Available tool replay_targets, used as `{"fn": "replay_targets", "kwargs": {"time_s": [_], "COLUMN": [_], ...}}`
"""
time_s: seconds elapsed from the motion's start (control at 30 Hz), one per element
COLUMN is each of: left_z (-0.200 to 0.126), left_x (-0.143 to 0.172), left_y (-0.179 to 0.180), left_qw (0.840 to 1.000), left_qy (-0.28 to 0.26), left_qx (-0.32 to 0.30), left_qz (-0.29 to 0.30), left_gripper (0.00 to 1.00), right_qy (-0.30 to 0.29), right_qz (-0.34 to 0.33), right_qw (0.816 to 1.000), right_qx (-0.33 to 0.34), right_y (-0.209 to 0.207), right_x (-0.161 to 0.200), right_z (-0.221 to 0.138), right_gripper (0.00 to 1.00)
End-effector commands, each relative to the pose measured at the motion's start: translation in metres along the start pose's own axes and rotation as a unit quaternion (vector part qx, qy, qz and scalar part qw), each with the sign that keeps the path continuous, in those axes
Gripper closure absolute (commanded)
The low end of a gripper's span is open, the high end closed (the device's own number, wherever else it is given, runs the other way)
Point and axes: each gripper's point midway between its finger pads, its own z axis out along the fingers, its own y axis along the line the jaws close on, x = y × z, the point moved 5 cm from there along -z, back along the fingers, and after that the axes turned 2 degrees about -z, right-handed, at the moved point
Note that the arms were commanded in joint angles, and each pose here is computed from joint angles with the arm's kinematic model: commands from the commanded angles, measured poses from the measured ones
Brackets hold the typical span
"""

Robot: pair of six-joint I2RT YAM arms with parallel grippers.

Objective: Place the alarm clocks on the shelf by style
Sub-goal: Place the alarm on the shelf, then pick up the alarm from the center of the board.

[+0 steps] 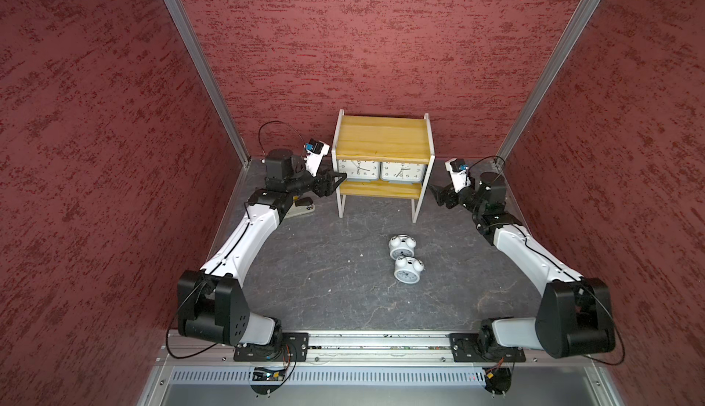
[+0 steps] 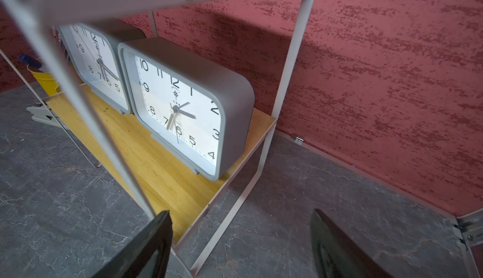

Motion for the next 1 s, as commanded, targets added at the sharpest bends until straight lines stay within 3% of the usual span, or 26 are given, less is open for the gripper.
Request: {"fn": "replay_targets", "kwargs": {"time_s": [0.0, 0.2, 0.4, 0.6, 0.73, 0.87, 0.97], "left_z": [-0.016, -0.039, -0.047, -0.047, -0.046, -0.047, -0.048], "left_x": [-0.001, 0.010, 0.038, 0.062, 0.061, 0.062, 0.061], "left_y": [-0.001, -0.013, -0.028, -0.033, -0.032, -0.031, -0.032], "left_qw": [0.999, 0.998, 0.999, 0.999, 0.999, 0.998, 0.999], "left_qy": [-0.006, -0.003, 0.034, 0.043, 0.043, 0.046, 0.044], "left_qx": [-0.042, -0.059, -0.027, -0.013, -0.009, -0.010, -0.010], "left_qz": [0.011, 0.013, -0.009, -0.021, -0.025, -0.029, -0.026], "left_gripper": [0.31, 0.29, 0.29, 0.31, 0.31, 0.31, 0.31], "right_qy": [0.015, 0.021, 0.025, 0.057, 0.083, 0.115, 0.132], "right_qz": [0.013, 0.043, 0.079, 0.093, 0.077, 0.070, 0.063], "right_qw": [1.000, 0.999, 0.991, 0.978, 0.969, 0.965, 0.963], "right_qx": [0.017, -0.022, -0.109, -0.176, -0.218, -0.223, -0.227], "right_y": [0.003, 0.028, 0.069, 0.110, 0.137, 0.145, 0.147], "right_x": [0.007, 0.019, 0.035, 0.056, 0.065, 0.072, 0.076], "right_z": [-0.018, -0.047, -0.066, -0.063, -0.055, -0.043, -0.038], "right_gripper": [0.16, 0.16, 0.18, 0.22, 0.26, 0.37, 0.39]}}
